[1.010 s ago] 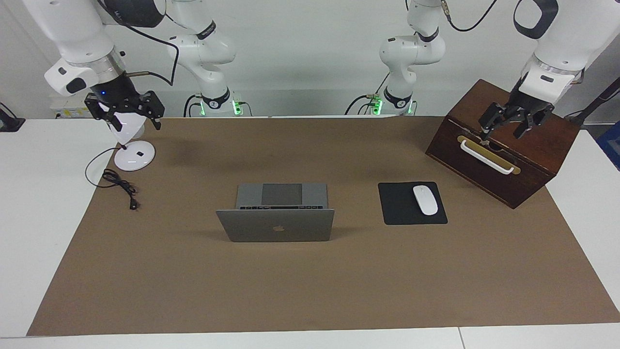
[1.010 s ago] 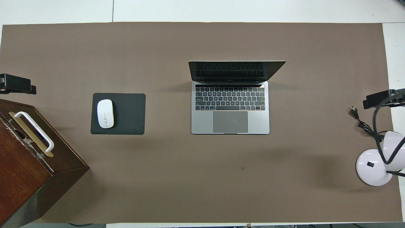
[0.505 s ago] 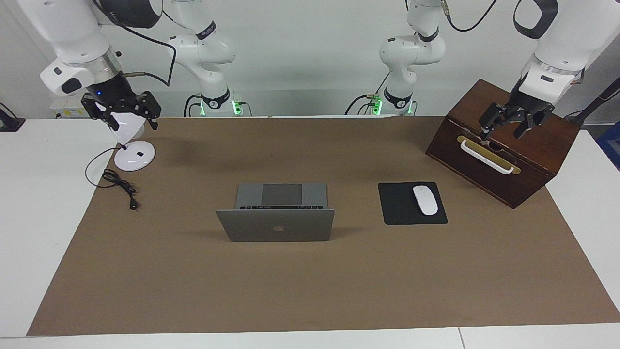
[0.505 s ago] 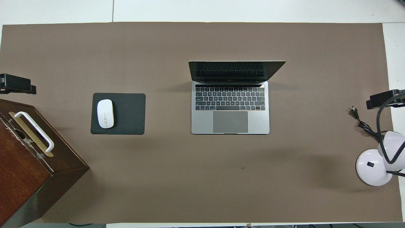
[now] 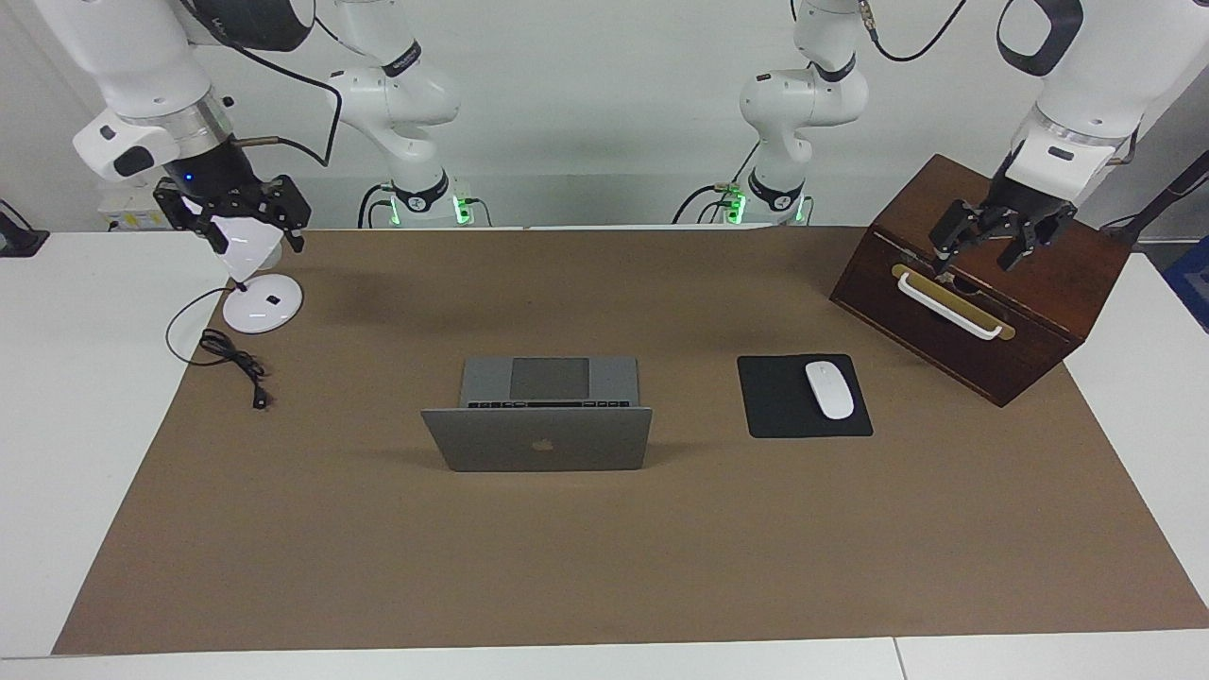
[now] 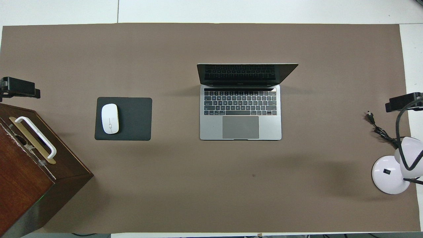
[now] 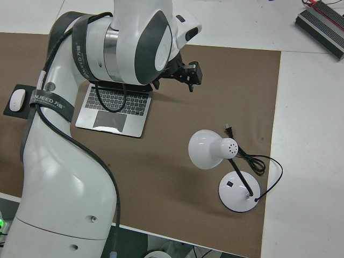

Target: Close laptop with both arms

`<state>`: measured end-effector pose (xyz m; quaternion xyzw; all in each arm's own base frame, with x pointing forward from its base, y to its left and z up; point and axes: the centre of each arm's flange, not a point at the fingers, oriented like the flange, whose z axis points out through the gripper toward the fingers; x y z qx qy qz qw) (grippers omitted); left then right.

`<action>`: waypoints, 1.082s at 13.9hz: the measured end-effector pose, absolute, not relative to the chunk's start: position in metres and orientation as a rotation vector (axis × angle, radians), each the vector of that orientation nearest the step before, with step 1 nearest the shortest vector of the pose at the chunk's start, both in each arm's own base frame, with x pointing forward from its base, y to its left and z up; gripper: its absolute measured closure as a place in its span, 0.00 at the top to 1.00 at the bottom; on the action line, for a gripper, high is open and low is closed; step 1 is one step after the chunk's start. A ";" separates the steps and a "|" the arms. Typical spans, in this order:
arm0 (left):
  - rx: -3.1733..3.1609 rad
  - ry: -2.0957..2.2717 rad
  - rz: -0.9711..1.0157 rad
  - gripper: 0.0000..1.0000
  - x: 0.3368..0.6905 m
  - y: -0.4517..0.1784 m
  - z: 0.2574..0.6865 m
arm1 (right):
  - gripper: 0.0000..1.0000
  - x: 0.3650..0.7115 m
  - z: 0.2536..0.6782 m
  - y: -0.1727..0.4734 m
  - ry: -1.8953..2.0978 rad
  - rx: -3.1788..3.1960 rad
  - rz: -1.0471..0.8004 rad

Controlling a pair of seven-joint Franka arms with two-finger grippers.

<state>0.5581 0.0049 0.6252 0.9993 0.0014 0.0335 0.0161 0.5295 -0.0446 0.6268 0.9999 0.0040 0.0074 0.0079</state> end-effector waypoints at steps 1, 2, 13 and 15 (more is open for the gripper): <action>3.108 0.005 0.103 1.00 0.558 0.005 0.625 | 1.00 0.531 0.629 -0.046 0.008 3.124 0.048; 3.108 0.008 0.102 1.00 0.558 0.006 0.625 | 1.00 0.534 0.630 -0.048 0.005 3.122 0.062; 3.105 0.042 0.191 0.13 0.565 0.016 0.620 | 0.37 0.679 0.572 -0.031 0.058 3.083 0.256; 3.104 0.034 0.211 0.01 0.566 0.016 0.619 | 0.15 0.700 0.552 -0.016 0.050 3.079 0.317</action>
